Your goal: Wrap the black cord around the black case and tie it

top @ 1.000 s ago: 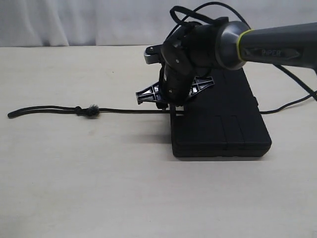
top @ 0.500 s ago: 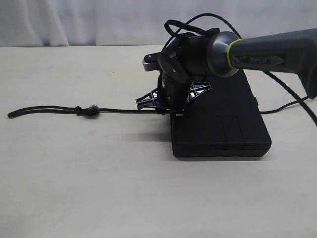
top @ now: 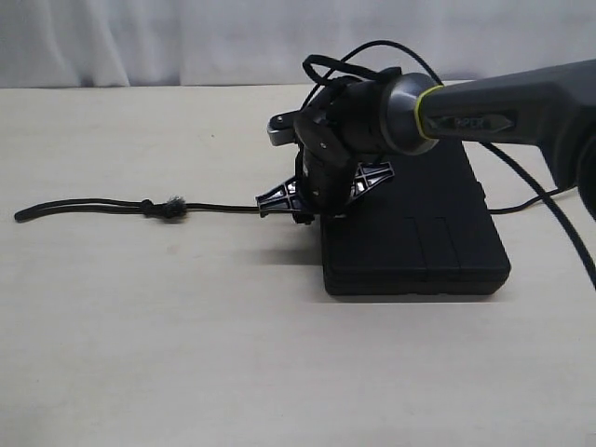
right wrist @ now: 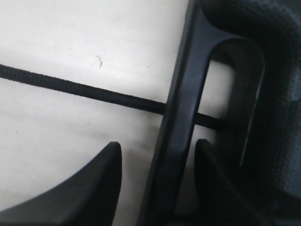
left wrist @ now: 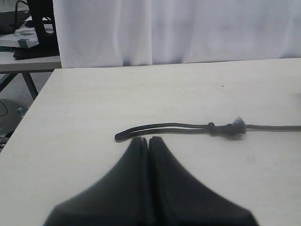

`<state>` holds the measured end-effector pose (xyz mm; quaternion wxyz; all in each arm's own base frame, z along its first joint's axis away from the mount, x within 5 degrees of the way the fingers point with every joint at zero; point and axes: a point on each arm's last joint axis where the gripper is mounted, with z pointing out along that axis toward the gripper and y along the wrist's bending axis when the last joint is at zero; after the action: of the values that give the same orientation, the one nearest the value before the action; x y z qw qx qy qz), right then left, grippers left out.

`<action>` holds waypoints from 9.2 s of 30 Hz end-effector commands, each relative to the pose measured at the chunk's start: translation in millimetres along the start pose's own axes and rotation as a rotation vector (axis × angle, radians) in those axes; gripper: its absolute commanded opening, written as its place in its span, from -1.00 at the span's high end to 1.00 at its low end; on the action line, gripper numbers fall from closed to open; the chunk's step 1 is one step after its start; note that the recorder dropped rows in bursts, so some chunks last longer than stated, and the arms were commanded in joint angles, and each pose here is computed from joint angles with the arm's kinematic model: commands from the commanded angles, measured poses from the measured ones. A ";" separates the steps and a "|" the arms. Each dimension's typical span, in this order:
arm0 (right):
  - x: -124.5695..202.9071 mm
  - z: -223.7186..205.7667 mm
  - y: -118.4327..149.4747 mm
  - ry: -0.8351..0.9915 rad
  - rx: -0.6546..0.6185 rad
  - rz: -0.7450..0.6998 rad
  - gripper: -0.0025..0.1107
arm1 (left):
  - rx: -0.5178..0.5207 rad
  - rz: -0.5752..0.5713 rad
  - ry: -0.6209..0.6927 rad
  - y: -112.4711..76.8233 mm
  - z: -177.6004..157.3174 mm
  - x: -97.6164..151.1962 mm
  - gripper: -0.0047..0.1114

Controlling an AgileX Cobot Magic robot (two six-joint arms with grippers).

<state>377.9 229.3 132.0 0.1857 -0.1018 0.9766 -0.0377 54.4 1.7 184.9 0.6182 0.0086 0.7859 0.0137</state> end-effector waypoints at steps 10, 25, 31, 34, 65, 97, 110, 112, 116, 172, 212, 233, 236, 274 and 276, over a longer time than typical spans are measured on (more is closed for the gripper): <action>-6.6 -12.1 -3.0 -0.044 0.003 -0.011 0.15 | 0.001 -0.011 -0.017 -0.2 -0.2 -0.4 0.92; -6.1 -11.8 -3.1 -0.042 0.004 -0.029 0.41 | 0.001 -0.011 -0.017 -0.2 -0.2 -0.4 0.92; -5.8 -11.8 -3.3 -0.039 0.006 -0.029 0.41 | 0.001 -0.011 -0.017 -0.2 -0.2 -0.4 0.92; -5.6 -9.9 -3.7 -0.040 0.015 -0.040 0.41 | 0.001 -0.011 -0.017 -0.2 -0.2 -0.4 0.92; -12.4 -48.1 -14.7 -0.076 0.042 -0.024 0.88 | 0.001 -0.011 -0.017 -0.2 -0.2 -0.4 0.92; -19.9 -176.8 -116.2 -0.103 -0.412 0.268 0.88 | 0.001 -0.011 -0.017 -0.2 -0.2 -0.4 0.92; -11.5 -148.8 -146.9 -0.035 -0.173 0.084 0.52 | 0.001 -0.011 -0.017 -0.2 -0.2 -0.4 0.92; -11.3 -145.3 -145.7 -0.022 -0.173 0.081 0.45 | 0.001 -0.011 -0.017 -0.2 -0.2 -0.4 0.92; -11.5 -140.2 -144.5 -0.009 -0.173 0.079 0.40 | 0.001 -0.011 -0.017 -0.2 -0.2 -0.4 0.92; -10.1 -166.1 -139.1 -0.053 -0.284 0.354 0.88 | 0.001 -0.011 -0.017 -0.2 -0.2 -0.4 0.92; -10.4 -167.3 -135.2 -0.058 -0.328 0.298 0.88 | 0.001 -0.011 -0.017 -0.2 -0.2 -0.4 0.92; -10.8 -167.4 -135.2 -0.062 -0.328 0.299 0.88 | 0.001 -0.011 -0.017 -0.2 -0.2 -0.4 0.92; -10.8 -167.4 -135.2 -0.062 -0.328 0.299 0.88 | -0.028 0.115 -0.050 2.1 -0.4 -3.5 0.92; -11.0 -167.4 -135.2 -0.064 -0.328 0.299 0.88 | 0.170 -0.386 -0.640 -0.2 -25.6 -171.0 0.92; -11.1 -167.4 -135.3 -0.066 -0.328 0.299 0.88 | 0.119 -0.366 -0.475 0.9 -9.8 -179.1 0.92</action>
<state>352.9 104.9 302.6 0.1984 0.0090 0.9702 0.1388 65.7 -3.4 356.3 0.8254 -0.0909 0.5266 -0.1821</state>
